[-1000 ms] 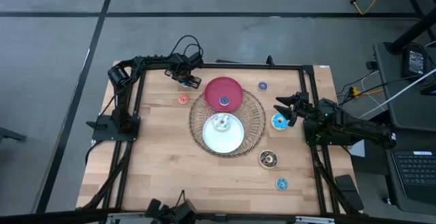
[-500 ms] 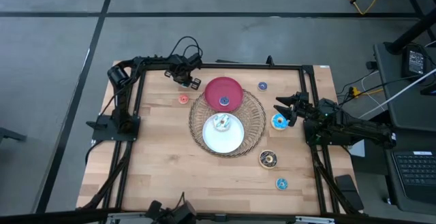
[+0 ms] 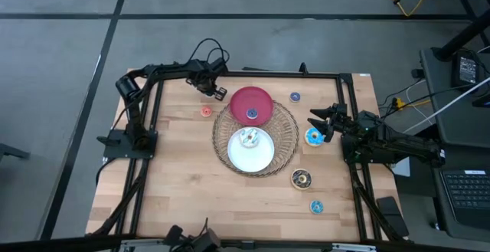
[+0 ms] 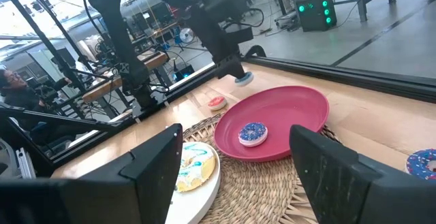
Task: Pick & Place donuts
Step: Put the small light blue donut on the red plate
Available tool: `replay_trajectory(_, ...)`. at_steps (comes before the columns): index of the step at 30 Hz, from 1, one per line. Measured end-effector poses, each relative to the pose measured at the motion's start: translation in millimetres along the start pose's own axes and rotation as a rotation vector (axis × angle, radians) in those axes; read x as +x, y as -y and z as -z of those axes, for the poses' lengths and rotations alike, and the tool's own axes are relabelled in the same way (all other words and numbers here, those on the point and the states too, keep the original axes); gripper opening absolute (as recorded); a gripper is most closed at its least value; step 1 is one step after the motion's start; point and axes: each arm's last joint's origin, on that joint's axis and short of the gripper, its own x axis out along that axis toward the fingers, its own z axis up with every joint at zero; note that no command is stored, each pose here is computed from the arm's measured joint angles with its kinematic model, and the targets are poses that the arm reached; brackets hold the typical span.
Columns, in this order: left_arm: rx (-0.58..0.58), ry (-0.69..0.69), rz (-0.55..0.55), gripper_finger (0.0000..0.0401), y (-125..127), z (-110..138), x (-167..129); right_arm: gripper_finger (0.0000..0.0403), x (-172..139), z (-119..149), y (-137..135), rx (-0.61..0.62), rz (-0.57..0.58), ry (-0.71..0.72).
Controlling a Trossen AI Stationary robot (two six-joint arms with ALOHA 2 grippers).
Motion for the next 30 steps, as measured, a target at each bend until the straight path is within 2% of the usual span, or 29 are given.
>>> replay_trajectory(6, 0.068, -0.022, -0.016, 0.0016, 6.8, 3.9, -14.4, 0.0271, 0.0, 0.0, 0.0, 0.000, 0.000, 0.000)
replay_trajectory(11, 0.144, -0.004, -0.026, 0.0017, 16.3, -2.8, -35.5, 0.0271, 0.0, 0.0, 0.0, 0.000, 0.000, 0.000)
replay_trajectory(21, 0.243, 0.064, 0.023, 0.0017, 40.6, -15.2, -75.7, 0.0271, 0.0, 0.0, 0.0, 0.000, 0.000, 0.000)
replay_trajectory(30, 0.322, 0.065, 0.033, 0.0017, 66.9, -28.6, -84.5, 0.0271, 0.0, 0.0, 0.0, 0.000, 0.000, 0.000)
